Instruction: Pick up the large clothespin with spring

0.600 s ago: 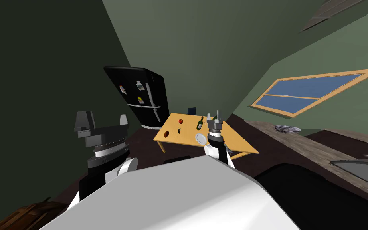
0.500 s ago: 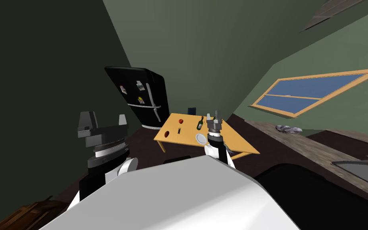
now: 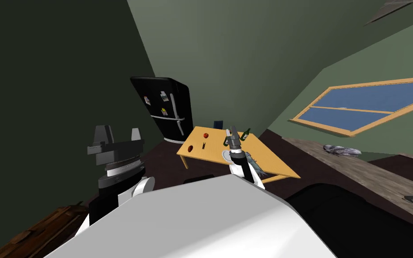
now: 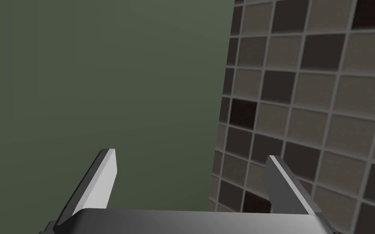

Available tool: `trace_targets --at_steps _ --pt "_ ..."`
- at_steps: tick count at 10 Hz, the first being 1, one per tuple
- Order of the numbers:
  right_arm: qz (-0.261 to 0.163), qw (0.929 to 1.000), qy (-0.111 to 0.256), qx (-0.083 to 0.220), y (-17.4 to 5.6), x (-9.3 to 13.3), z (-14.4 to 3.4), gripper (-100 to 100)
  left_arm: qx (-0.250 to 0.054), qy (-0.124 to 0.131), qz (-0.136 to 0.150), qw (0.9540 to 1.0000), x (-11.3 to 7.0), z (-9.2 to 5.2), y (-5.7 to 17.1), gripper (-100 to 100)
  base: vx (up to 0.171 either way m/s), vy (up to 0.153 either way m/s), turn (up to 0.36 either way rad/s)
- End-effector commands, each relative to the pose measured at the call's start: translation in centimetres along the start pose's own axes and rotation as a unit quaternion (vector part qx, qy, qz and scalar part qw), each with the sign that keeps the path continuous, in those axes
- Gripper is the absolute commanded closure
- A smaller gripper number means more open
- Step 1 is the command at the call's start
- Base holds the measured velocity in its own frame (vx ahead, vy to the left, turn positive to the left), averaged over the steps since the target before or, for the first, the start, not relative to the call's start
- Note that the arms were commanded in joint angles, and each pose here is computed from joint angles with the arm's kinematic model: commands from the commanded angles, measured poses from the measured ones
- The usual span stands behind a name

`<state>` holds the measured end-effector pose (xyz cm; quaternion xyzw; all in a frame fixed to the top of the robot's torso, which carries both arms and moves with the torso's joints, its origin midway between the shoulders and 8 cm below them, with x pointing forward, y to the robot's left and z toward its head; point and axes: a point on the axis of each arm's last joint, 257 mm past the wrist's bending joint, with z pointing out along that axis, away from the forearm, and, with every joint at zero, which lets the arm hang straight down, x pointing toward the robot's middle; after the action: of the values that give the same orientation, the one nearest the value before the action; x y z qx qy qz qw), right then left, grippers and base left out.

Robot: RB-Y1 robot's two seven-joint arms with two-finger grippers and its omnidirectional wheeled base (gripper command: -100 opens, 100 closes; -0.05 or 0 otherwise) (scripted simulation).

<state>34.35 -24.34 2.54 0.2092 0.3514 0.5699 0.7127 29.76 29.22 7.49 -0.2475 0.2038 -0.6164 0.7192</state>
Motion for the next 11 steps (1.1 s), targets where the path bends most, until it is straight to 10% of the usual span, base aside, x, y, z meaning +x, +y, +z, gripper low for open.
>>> trace_targets --at_steps 1,7,11 --pt "-0.012 0.9997 0.02 0.004 -0.5 0.9 -0.1 -100 0.0 0.0 0.0 1.0 0.0 0.0 0.0 0 -0.034 0.03 0.054" --pt "-0.097 0.9831 0.151 0.034 -4.4 7.3 -2.2 -100 0.0 0.0 0.0 1.0 0.0 0.0 0.0 0 -0.036 0.037 0.14" --pt "-0.162 0.9528 0.251 0.054 -8.0 11.8 -5.5 -100 0.0 0.0 0.0 1.0 0.0 0.0 0.0 0 -0.024 0.035 0.201"
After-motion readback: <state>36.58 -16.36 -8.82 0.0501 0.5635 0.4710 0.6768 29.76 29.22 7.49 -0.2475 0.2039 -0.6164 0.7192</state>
